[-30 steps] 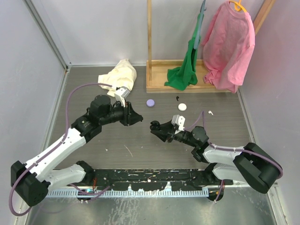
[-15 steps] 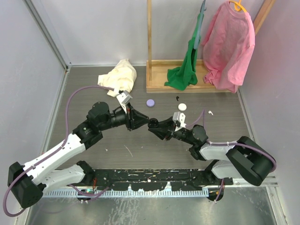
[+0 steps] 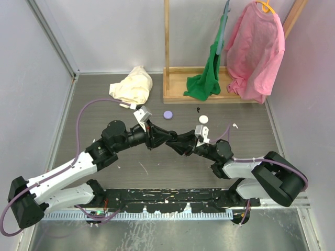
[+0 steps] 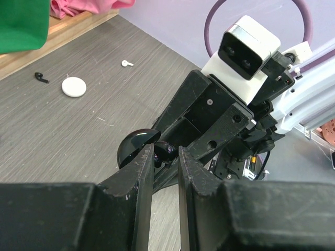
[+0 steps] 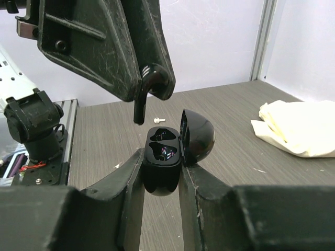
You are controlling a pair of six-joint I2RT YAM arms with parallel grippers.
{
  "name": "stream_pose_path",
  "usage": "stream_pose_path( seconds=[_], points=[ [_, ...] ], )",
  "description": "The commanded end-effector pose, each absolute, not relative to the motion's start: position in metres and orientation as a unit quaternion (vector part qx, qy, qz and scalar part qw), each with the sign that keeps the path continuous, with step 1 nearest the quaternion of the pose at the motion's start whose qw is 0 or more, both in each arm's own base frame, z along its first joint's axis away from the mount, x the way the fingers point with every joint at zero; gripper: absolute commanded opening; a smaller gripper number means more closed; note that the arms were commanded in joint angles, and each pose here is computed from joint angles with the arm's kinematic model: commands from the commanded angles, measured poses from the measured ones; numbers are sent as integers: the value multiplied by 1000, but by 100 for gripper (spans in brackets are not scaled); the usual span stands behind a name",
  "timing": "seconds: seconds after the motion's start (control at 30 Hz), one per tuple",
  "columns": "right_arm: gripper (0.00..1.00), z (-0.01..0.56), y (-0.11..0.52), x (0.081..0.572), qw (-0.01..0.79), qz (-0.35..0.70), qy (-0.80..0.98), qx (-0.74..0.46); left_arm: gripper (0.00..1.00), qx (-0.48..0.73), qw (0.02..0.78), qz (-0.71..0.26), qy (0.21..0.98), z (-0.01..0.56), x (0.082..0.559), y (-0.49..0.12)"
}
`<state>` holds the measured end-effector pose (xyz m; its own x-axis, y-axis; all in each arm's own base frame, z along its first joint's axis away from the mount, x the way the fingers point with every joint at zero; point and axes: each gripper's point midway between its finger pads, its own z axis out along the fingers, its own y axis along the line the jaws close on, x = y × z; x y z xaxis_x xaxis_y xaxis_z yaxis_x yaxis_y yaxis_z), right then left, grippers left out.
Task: Insert the wireless bluetooth earbuds into the charging case
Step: Place the earbud in the charging case.
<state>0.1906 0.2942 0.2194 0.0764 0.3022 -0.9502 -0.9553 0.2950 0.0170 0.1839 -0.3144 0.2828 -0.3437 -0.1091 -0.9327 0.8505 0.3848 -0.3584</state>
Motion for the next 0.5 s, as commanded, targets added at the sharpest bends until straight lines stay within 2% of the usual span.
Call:
stream_pose_path(
  seconds=[0.0, 0.47],
  points=[
    [1, 255, 289, 187, 706, 467, 399, -353, 22, 279, 542, -485, 627, 307, 184, -318],
    [1, 263, 287, 177, 743, 414, 329, -411, 22, 280, 558, -484, 613, 315, 175, -316]
  ],
)
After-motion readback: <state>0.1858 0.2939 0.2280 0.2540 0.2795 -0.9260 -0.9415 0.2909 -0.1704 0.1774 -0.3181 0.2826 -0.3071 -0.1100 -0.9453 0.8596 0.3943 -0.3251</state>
